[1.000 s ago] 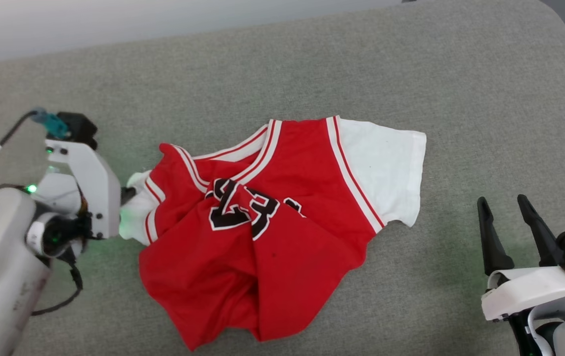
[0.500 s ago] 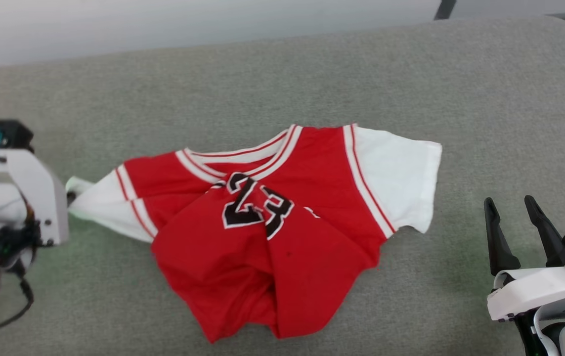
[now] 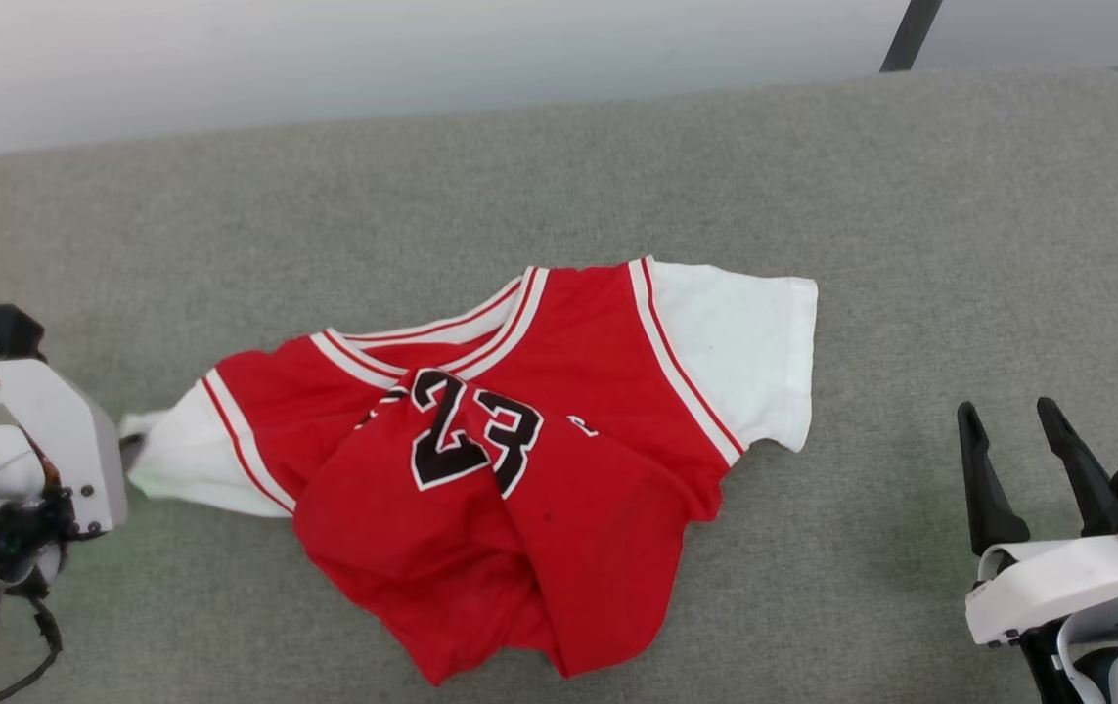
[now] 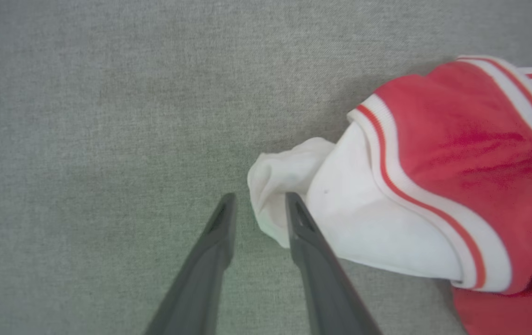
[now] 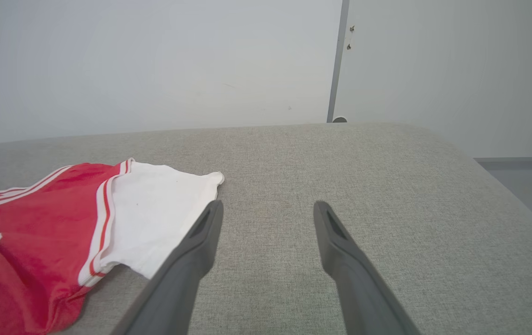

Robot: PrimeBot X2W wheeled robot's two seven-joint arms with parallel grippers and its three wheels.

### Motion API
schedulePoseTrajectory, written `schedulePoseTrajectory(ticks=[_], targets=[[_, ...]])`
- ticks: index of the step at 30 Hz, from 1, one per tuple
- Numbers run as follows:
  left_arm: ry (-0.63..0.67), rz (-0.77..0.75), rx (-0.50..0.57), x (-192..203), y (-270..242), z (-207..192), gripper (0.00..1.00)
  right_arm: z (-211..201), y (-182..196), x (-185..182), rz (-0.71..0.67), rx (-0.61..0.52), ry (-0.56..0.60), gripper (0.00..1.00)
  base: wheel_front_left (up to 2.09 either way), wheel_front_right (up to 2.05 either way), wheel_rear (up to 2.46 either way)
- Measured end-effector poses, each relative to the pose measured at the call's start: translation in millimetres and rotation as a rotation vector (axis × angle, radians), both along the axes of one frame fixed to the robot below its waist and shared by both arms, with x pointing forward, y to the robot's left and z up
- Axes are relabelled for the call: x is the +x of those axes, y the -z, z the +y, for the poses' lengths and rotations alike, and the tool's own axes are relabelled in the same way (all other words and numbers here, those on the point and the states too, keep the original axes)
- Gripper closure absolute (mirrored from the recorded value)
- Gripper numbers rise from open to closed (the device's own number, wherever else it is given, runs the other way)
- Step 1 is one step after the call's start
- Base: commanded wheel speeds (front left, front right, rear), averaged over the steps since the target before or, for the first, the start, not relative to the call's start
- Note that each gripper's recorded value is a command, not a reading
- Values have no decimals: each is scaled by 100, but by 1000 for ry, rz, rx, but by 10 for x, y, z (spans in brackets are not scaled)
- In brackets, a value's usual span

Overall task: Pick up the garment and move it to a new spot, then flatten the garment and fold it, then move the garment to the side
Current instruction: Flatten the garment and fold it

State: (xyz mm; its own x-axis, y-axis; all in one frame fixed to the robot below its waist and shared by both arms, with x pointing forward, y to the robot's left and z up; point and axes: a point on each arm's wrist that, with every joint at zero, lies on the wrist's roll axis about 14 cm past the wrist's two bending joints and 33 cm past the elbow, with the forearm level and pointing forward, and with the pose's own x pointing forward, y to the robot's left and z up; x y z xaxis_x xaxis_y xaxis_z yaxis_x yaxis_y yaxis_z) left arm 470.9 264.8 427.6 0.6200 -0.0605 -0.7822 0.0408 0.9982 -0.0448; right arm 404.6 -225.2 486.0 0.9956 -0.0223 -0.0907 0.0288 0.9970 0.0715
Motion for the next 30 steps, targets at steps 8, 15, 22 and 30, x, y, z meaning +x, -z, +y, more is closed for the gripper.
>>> schedulePoseTrajectory(ticks=[8,15,22,30], targets=[[23,-212,-59,44,-421,-105,0,1,-84,-134,-13,-3,-4,0,0,0,0],[40,-434,-81,-152,-777,-138,0,43,-202,-280,-28,-9,-23,0,0,0,0],[10,-627,-83,-486,-1037,-30,0,179,-289,-362,-37,-13,-71,0,0,0,0],[-77,-797,-73,-950,-1149,215,0,392,-385,-337,-57,-8,-135,0,0,0,0]])
